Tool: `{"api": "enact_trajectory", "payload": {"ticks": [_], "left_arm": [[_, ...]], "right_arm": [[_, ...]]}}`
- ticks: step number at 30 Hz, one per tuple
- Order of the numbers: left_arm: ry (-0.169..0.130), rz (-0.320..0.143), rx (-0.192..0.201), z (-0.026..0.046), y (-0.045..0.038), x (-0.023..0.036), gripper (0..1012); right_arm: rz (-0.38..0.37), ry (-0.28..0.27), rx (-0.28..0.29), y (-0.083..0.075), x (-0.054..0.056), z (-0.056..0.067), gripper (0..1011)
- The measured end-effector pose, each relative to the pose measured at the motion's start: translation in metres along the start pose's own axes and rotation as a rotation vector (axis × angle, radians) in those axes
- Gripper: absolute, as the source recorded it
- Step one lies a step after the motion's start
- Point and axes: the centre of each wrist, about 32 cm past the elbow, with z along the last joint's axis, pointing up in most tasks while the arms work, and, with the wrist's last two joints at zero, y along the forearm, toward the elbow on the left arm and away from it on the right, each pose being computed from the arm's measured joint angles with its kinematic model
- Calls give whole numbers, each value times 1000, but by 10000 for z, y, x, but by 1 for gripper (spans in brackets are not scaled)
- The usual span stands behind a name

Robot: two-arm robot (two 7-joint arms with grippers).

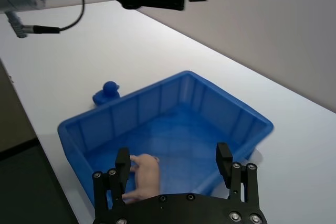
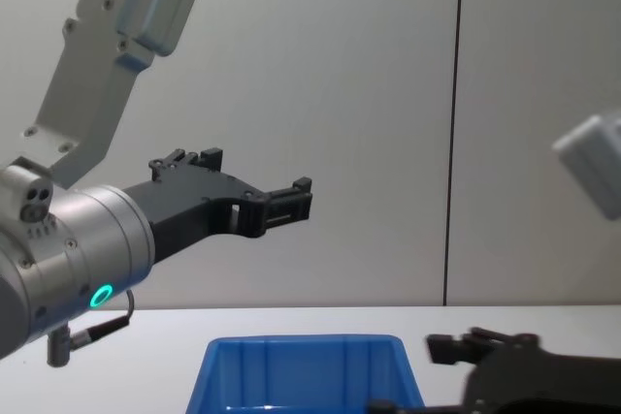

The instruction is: Pick up the two dolls from the table and place them into the box.

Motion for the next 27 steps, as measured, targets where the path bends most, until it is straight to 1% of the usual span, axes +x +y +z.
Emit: {"api": "enact_trajectory", "payload": {"ticks": [1, 6, 7, 10, 13, 21, 27], "left_arm": [[0, 0, 0, 0, 0, 0, 1001], [0, 0, 0, 0, 0, 0, 1001], [0, 0, 0, 0, 0, 0, 1001], [0, 0, 0, 0, 0, 0, 1001], [0, 0, 0, 0, 0, 0, 1001], [0, 0, 0, 0, 0, 0, 1001], [0, 0, 0, 0, 0, 0, 1001]], "right_arm": [[-14, 5, -3, -52, 7, -20, 1001], [-58, 24, -15, -190, 33, -69, 1001], [-72, 31, -22, -237, 45, -86, 1001], [-91, 40, -32, -294, 61, -107, 1001], [-116, 60, -54, -374, 85, -145, 1001], [-145, 98, -105, -482, 122, -219, 1001], [-154, 130, -148, -512, 140, -291, 1001]]}}
